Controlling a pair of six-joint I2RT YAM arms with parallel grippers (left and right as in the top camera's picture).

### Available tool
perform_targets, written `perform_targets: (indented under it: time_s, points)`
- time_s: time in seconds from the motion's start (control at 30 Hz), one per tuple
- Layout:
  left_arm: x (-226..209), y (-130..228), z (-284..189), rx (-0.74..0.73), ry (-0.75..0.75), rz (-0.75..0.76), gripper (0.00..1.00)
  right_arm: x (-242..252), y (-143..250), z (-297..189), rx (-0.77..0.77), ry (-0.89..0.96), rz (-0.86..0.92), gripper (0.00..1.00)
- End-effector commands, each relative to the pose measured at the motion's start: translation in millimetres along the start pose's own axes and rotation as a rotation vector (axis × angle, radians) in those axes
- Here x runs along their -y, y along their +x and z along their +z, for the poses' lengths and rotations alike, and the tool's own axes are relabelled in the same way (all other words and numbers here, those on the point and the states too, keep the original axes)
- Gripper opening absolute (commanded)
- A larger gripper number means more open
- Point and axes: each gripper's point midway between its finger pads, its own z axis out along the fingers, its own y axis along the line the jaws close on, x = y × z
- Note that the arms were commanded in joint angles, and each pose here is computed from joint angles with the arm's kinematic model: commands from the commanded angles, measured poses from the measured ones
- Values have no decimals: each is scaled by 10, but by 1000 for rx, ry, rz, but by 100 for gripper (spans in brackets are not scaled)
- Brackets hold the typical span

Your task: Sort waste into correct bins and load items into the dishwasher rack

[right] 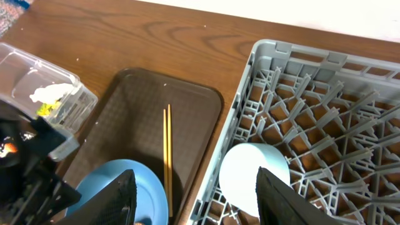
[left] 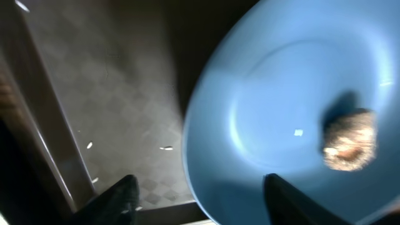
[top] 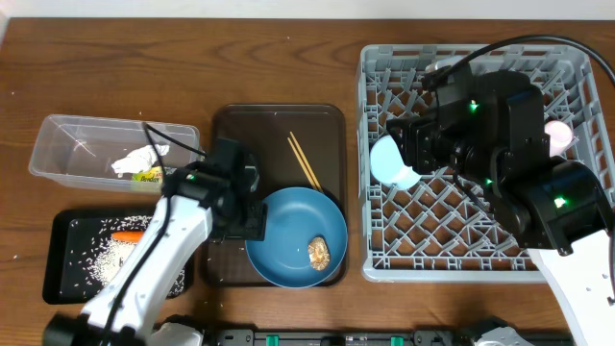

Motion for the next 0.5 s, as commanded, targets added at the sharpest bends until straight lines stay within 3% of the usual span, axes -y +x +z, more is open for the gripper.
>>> perform_targets:
  time_s: [0.0,0.17,0.33,0.47]
  points:
    - [-110,72,198,-74,-56,-35,58,63,18,-6,-10,17,31,54]
    - [-58,60,187,-92,-35,-36,56,69,52,-7,-24,20,31,54]
    - [-46,-103,-162,36,-58,-6,55,70,56,-7,-25,20,31,55]
    - [313,-53,-370,85,119,153,51,71,63,-7,-28,21,32,55]
